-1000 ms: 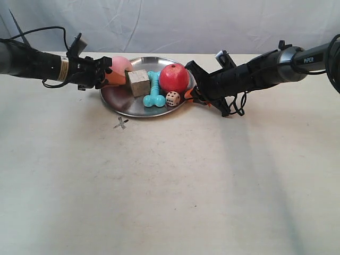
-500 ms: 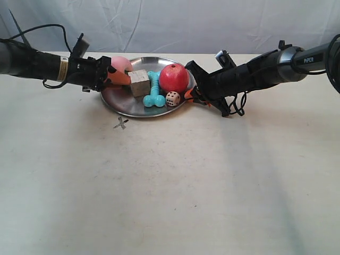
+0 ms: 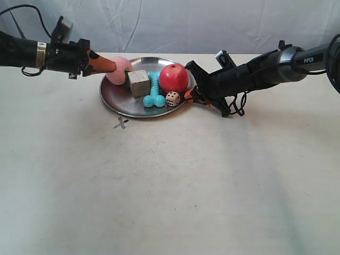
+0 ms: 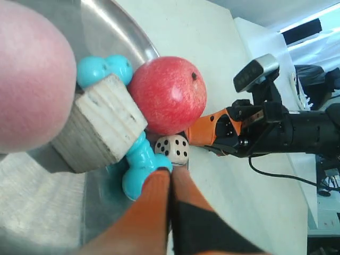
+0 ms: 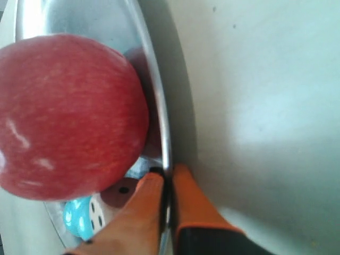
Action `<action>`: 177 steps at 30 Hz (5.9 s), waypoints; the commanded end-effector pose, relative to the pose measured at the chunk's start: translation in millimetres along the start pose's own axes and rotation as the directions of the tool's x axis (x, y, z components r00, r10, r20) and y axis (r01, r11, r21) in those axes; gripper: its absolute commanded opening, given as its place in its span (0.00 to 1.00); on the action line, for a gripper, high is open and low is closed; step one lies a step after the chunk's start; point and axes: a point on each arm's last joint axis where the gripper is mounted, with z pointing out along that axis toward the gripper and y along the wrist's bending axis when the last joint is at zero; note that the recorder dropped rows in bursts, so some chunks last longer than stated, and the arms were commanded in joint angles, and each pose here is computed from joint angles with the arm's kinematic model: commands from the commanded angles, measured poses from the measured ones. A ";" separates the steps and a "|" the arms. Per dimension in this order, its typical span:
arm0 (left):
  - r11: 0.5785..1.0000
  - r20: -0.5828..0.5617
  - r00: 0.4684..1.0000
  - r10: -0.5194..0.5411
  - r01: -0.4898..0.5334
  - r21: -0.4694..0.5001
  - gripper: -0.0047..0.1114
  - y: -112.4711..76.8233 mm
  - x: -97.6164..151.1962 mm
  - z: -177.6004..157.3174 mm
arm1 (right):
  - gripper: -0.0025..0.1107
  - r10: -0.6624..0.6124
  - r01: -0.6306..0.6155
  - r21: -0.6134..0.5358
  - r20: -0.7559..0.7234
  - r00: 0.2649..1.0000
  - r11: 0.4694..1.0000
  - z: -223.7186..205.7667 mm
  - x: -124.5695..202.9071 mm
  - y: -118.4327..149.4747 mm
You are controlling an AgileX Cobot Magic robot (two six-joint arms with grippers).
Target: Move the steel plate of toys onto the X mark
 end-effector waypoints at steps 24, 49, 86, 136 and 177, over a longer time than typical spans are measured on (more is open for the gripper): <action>0.622 0.190 0.829 0.526 -0.223 -0.750 0.04 -13.1 -67.1 -81.3 | 0.01 -0.091 0.095 0.073 -0.052 0.995 0.993 5.9 6.7 -13.2; 0.928 0.224 0.947 0.232 -0.146 -0.343 0.04 -21.0 -33.4 -75.0 | 0.01 -0.105 0.104 0.098 -0.002 0.994 0.990 2.1 -0.1 -14.0; 0.402 0.099 0.903 0.418 -0.086 -0.911 0.04 -2.0 -1.2 -80.8 | 0.01 -0.105 0.107 0.089 -0.024 0.994 0.990 2.1 2.0 -13.4; 0.840 0.165 0.969 -0.183 0.241 -0.486 0.37 23.8 78.8 3.4 | 0.01 -0.112 0.118 0.064 -0.098 0.989 0.991 1.9 8.8 -11.9; 0.941 0.061 0.986 -0.156 0.167 -0.295 0.04 -21.5 65.0 42.4 | 0.01 -0.112 0.103 -0.058 -0.184 0.977 0.993 -30.8 16.7 31.8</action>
